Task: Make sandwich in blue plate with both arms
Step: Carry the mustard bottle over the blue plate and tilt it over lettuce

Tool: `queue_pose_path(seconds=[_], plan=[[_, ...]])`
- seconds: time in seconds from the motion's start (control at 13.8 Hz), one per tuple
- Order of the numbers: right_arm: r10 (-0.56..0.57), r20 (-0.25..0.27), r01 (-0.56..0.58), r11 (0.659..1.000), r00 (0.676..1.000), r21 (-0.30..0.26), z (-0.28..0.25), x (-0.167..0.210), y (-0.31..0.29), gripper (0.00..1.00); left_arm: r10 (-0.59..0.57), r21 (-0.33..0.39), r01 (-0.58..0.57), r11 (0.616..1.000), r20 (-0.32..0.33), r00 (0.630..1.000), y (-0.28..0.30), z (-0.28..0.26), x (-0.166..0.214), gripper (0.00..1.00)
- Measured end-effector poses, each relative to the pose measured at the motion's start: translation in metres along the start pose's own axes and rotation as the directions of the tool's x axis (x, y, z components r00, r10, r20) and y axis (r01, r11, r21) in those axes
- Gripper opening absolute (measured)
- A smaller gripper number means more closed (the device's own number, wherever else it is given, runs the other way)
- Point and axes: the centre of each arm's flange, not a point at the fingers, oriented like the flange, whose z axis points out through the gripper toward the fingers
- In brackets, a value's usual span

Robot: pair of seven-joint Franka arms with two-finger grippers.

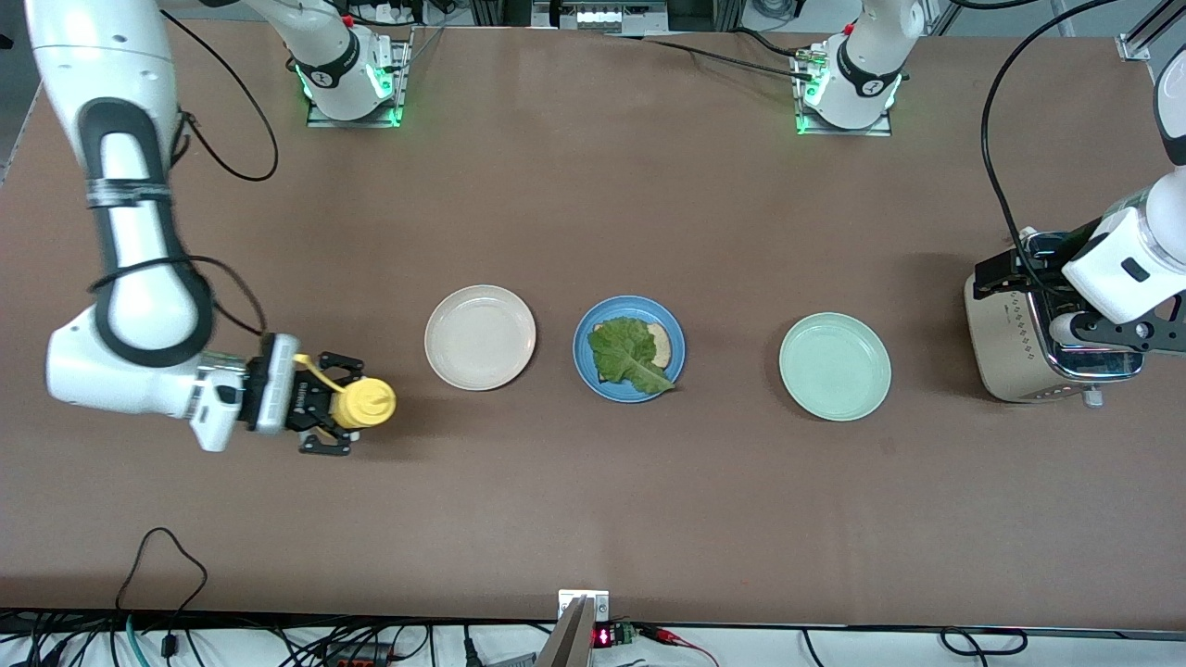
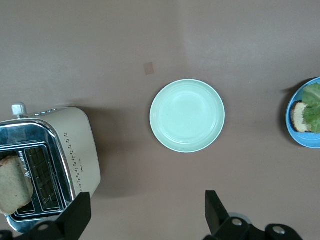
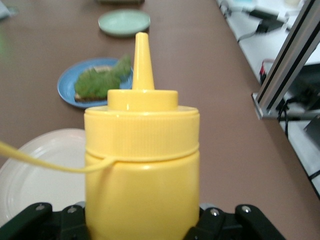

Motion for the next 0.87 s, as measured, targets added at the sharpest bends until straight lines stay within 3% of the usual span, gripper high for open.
queue_pose_path(seconds=[0.22,0.51,0.72,0.87], plan=[[0.007,0.211,0.001,0.999,0.977,-0.037,0.035,0.063,-0.008,0.4,0.0,0.0,0.0,1.0,0.0,1.0,0.0,0.0,0.0,1.0],[-0.018,0.393,0.054,0.995,0.919,-0.08,0.087,0.13,-0.03,0.4,0.0,-0.001,0.0,1.0,0.001,1.0,0.0,0.0,0.0,1.0],[-0.026,0.558,0.098,0.99,0.829,-0.1,0.126,0.171,-0.057,0.4,0.001,-0.001,-0.001,1.0,0.002,1.0,0.001,0.0,0.0,1.0],[-0.026,0.638,0.135,0.983,0.769,-0.122,0.155,0.195,-0.08,0.4,0.001,-0.001,-0.001,1.0,0.002,1.0,0.001,0.0,0.0,1.0]])
